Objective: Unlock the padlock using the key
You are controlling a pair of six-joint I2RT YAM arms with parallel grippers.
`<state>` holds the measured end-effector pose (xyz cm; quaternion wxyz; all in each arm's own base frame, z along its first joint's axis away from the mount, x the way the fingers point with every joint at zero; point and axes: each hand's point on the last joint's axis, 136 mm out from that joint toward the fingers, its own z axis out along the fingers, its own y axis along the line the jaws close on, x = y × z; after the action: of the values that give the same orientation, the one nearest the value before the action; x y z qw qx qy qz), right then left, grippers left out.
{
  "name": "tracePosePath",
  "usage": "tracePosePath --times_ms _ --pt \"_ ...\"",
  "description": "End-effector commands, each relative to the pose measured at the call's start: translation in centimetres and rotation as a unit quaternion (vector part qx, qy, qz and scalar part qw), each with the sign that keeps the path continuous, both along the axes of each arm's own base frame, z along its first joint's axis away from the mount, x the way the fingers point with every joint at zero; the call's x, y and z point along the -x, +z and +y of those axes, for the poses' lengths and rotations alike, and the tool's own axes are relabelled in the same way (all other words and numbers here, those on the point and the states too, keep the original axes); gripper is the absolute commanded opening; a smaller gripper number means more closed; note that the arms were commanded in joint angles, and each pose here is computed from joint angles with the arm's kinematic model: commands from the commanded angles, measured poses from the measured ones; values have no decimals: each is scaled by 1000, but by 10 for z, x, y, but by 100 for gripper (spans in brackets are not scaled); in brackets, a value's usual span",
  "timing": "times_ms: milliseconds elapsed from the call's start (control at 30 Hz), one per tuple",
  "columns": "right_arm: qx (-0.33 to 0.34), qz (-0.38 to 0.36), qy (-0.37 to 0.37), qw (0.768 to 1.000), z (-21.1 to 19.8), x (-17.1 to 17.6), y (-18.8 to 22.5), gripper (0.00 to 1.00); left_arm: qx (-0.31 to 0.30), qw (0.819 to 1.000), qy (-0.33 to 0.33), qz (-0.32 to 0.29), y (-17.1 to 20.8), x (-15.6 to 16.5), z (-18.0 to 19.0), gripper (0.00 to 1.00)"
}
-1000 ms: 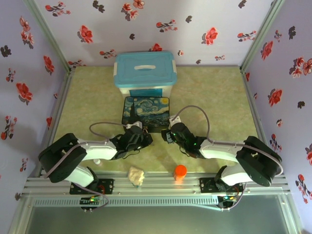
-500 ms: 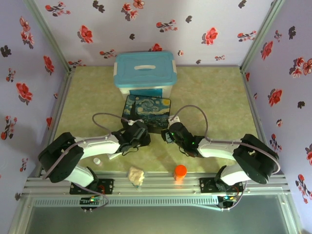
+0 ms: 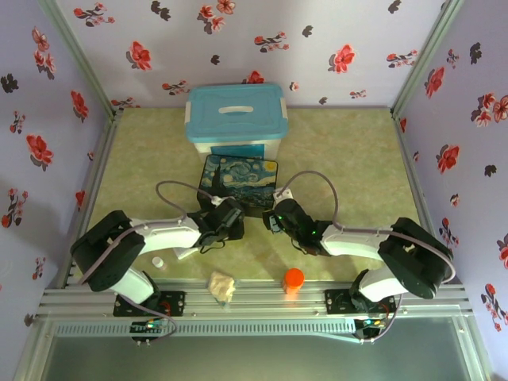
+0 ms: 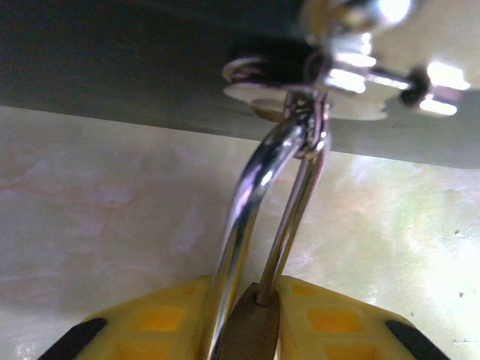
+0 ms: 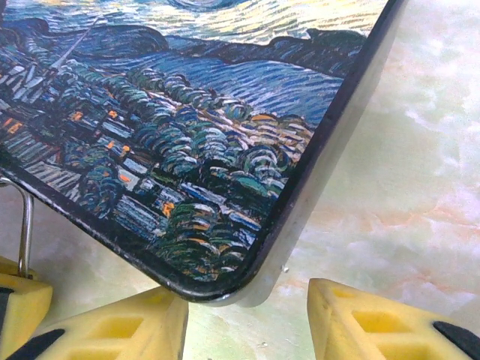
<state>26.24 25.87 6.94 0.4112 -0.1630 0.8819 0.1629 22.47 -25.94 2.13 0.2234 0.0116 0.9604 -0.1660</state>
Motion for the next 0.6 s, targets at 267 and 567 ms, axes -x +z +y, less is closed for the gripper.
tracePosePath --times_ms 267,567 --pt "6 -1 -19 1000 1 -7 0 45 -128 992 -2 -15 -3 8 39 25" --pt "8 2 -19 1000 1 -6 -3 44 -133 990 -4 -51 10 2 34 29"
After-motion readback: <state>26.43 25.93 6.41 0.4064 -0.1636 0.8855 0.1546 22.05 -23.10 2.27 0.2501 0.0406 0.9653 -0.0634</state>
